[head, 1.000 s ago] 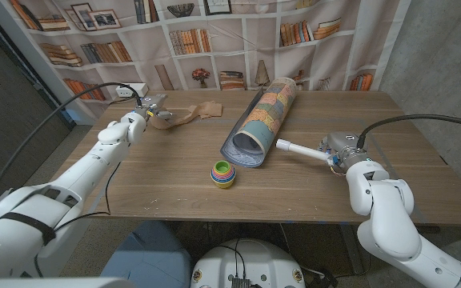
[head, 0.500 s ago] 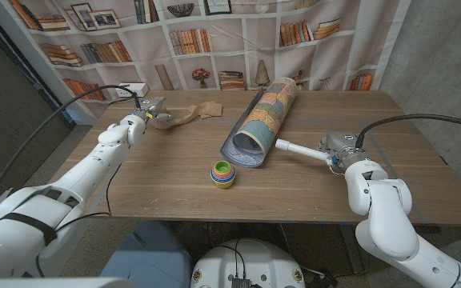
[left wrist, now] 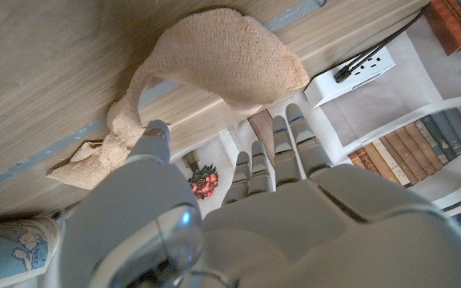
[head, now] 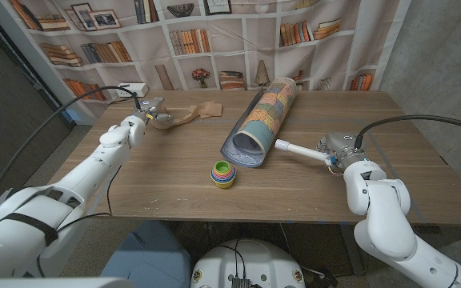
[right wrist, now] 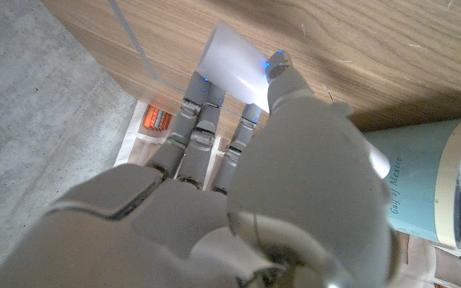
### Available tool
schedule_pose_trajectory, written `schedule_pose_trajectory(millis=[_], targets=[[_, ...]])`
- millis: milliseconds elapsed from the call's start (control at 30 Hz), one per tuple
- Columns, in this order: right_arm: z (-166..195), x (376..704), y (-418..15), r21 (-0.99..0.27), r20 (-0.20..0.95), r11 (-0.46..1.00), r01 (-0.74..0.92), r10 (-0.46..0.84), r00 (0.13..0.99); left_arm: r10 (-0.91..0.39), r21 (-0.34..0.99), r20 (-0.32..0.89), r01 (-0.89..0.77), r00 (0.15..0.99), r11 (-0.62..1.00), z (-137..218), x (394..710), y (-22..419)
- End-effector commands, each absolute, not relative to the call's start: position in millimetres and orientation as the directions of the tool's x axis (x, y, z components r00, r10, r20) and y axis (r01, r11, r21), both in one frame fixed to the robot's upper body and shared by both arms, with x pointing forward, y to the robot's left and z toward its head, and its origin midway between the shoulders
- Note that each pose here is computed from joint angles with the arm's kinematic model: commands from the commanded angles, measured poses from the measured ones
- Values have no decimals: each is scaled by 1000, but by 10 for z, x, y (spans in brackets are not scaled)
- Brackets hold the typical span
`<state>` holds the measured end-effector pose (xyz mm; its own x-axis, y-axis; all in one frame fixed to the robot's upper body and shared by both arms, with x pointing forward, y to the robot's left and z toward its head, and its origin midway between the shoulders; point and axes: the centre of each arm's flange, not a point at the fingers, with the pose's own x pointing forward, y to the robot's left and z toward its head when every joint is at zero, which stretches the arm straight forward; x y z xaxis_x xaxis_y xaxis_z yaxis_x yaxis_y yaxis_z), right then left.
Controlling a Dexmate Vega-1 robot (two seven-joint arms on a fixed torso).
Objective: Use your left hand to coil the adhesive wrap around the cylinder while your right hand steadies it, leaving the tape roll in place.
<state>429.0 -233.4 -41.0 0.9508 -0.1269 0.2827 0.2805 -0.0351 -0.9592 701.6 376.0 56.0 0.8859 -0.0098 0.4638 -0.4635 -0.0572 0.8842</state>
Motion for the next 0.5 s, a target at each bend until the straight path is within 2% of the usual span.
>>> schedule_pose_trajectory(millis=[33,500], targets=[[-411,4295,-2348,-960,280,-37,278,-130,951,2,890,452,-451,892,-60,511,7046,3746],[-418,4299,-2365,-961,275,-33,273,-132,952,19,896,444,-443,896,-37,499,7110,3762]])
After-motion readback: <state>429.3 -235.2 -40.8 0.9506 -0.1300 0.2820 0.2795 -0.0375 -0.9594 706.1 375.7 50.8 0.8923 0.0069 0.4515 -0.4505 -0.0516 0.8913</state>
